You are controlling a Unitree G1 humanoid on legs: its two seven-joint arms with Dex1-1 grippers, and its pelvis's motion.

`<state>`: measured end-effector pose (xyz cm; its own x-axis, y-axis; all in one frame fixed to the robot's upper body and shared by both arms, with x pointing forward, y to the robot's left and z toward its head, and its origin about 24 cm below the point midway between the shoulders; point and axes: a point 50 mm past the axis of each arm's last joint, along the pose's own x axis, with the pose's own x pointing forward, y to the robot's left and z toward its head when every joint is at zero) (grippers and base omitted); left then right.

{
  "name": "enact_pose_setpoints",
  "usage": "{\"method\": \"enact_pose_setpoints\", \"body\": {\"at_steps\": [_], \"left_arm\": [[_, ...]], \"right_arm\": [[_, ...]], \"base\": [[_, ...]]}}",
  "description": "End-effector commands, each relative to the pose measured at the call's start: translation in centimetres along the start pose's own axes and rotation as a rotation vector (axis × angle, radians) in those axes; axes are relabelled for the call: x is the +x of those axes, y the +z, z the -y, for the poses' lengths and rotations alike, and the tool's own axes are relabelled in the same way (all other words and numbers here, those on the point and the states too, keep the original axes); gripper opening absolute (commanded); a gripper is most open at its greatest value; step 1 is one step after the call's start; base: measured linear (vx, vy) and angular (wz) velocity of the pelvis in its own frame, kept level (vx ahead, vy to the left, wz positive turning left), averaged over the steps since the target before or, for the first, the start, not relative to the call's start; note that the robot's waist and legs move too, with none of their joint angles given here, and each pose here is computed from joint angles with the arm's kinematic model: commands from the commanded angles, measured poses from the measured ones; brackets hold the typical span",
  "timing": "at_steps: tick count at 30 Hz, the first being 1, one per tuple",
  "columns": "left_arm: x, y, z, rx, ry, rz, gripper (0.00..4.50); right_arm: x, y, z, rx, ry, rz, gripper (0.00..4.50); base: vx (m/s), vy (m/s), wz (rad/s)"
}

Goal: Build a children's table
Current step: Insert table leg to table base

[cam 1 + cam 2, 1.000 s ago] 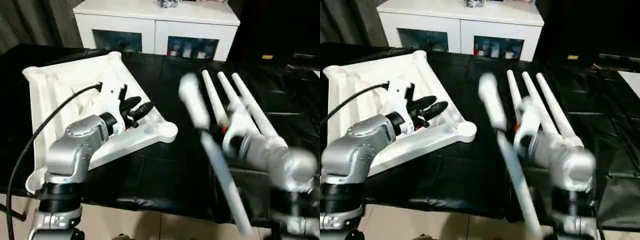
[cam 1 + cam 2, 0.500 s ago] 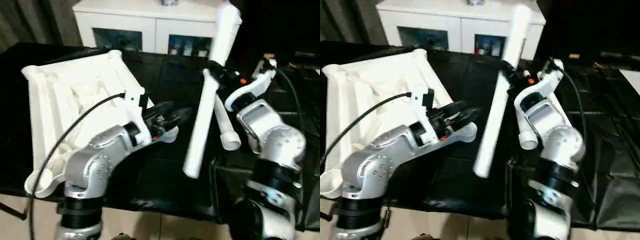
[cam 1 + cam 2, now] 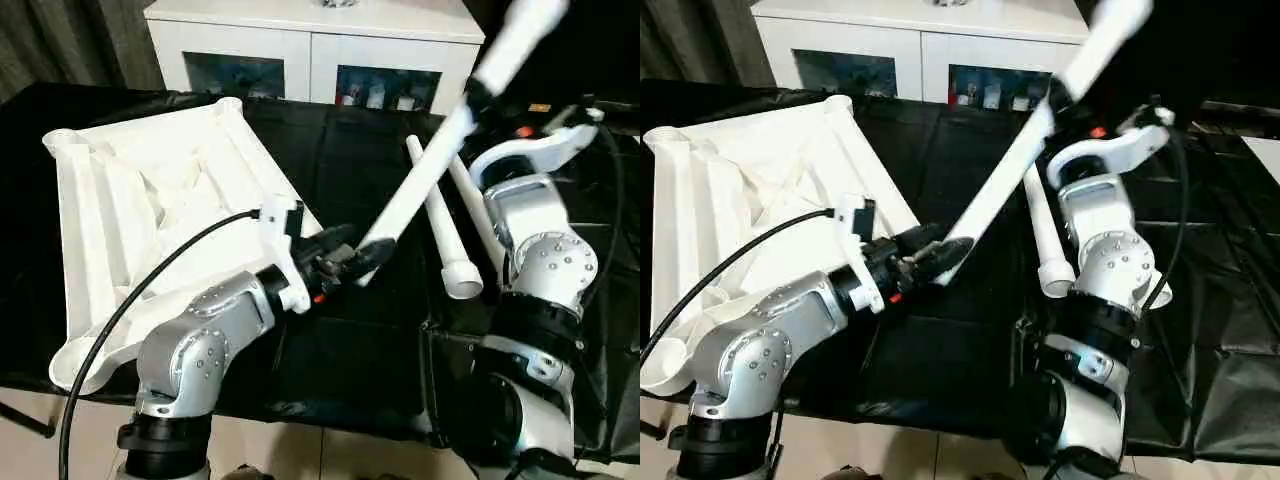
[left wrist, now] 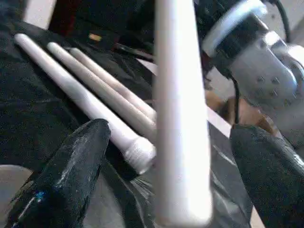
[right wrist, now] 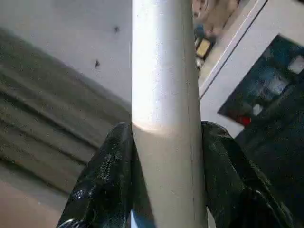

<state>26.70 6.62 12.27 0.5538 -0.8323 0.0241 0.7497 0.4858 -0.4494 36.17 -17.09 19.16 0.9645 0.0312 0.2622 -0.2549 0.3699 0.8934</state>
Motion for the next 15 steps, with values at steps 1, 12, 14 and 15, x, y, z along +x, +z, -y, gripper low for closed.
{"method": "enact_pose_setpoints", "body": {"at_steps": [1, 12, 14, 15], "left_arm": [[-0.03, -0.25, 0.32, 0.001, -0.017, -0.012, 4.50], [0.01, -0.04, 0.22, -0.030, -0.021, 0.006, 3.43], [-0.02, -0.06, 0.25, -0.032, -0.025, 0.005, 3.29], [-0.03, -0.09, 0.26, -0.031, -0.026, 0.003, 3.24]], "right_arm": [[0.34, 0.56, -0.27, 0.037, -0.003, 0.044, 1.66], [0.46, -0.03, -0.25, 0.044, -0.009, 0.042, 1.66], [0.49, -0.06, -0.22, 0.046, -0.011, 0.043, 1.66], [0.50, -0.10, -0.20, 0.047, -0.013, 0.044, 1.66]], "base": [[0.000, 0.000, 0.00], [0.000, 0.000, 0.00], [0.000, 0.000, 0.00], [0.000, 0.000, 0.00]]}}
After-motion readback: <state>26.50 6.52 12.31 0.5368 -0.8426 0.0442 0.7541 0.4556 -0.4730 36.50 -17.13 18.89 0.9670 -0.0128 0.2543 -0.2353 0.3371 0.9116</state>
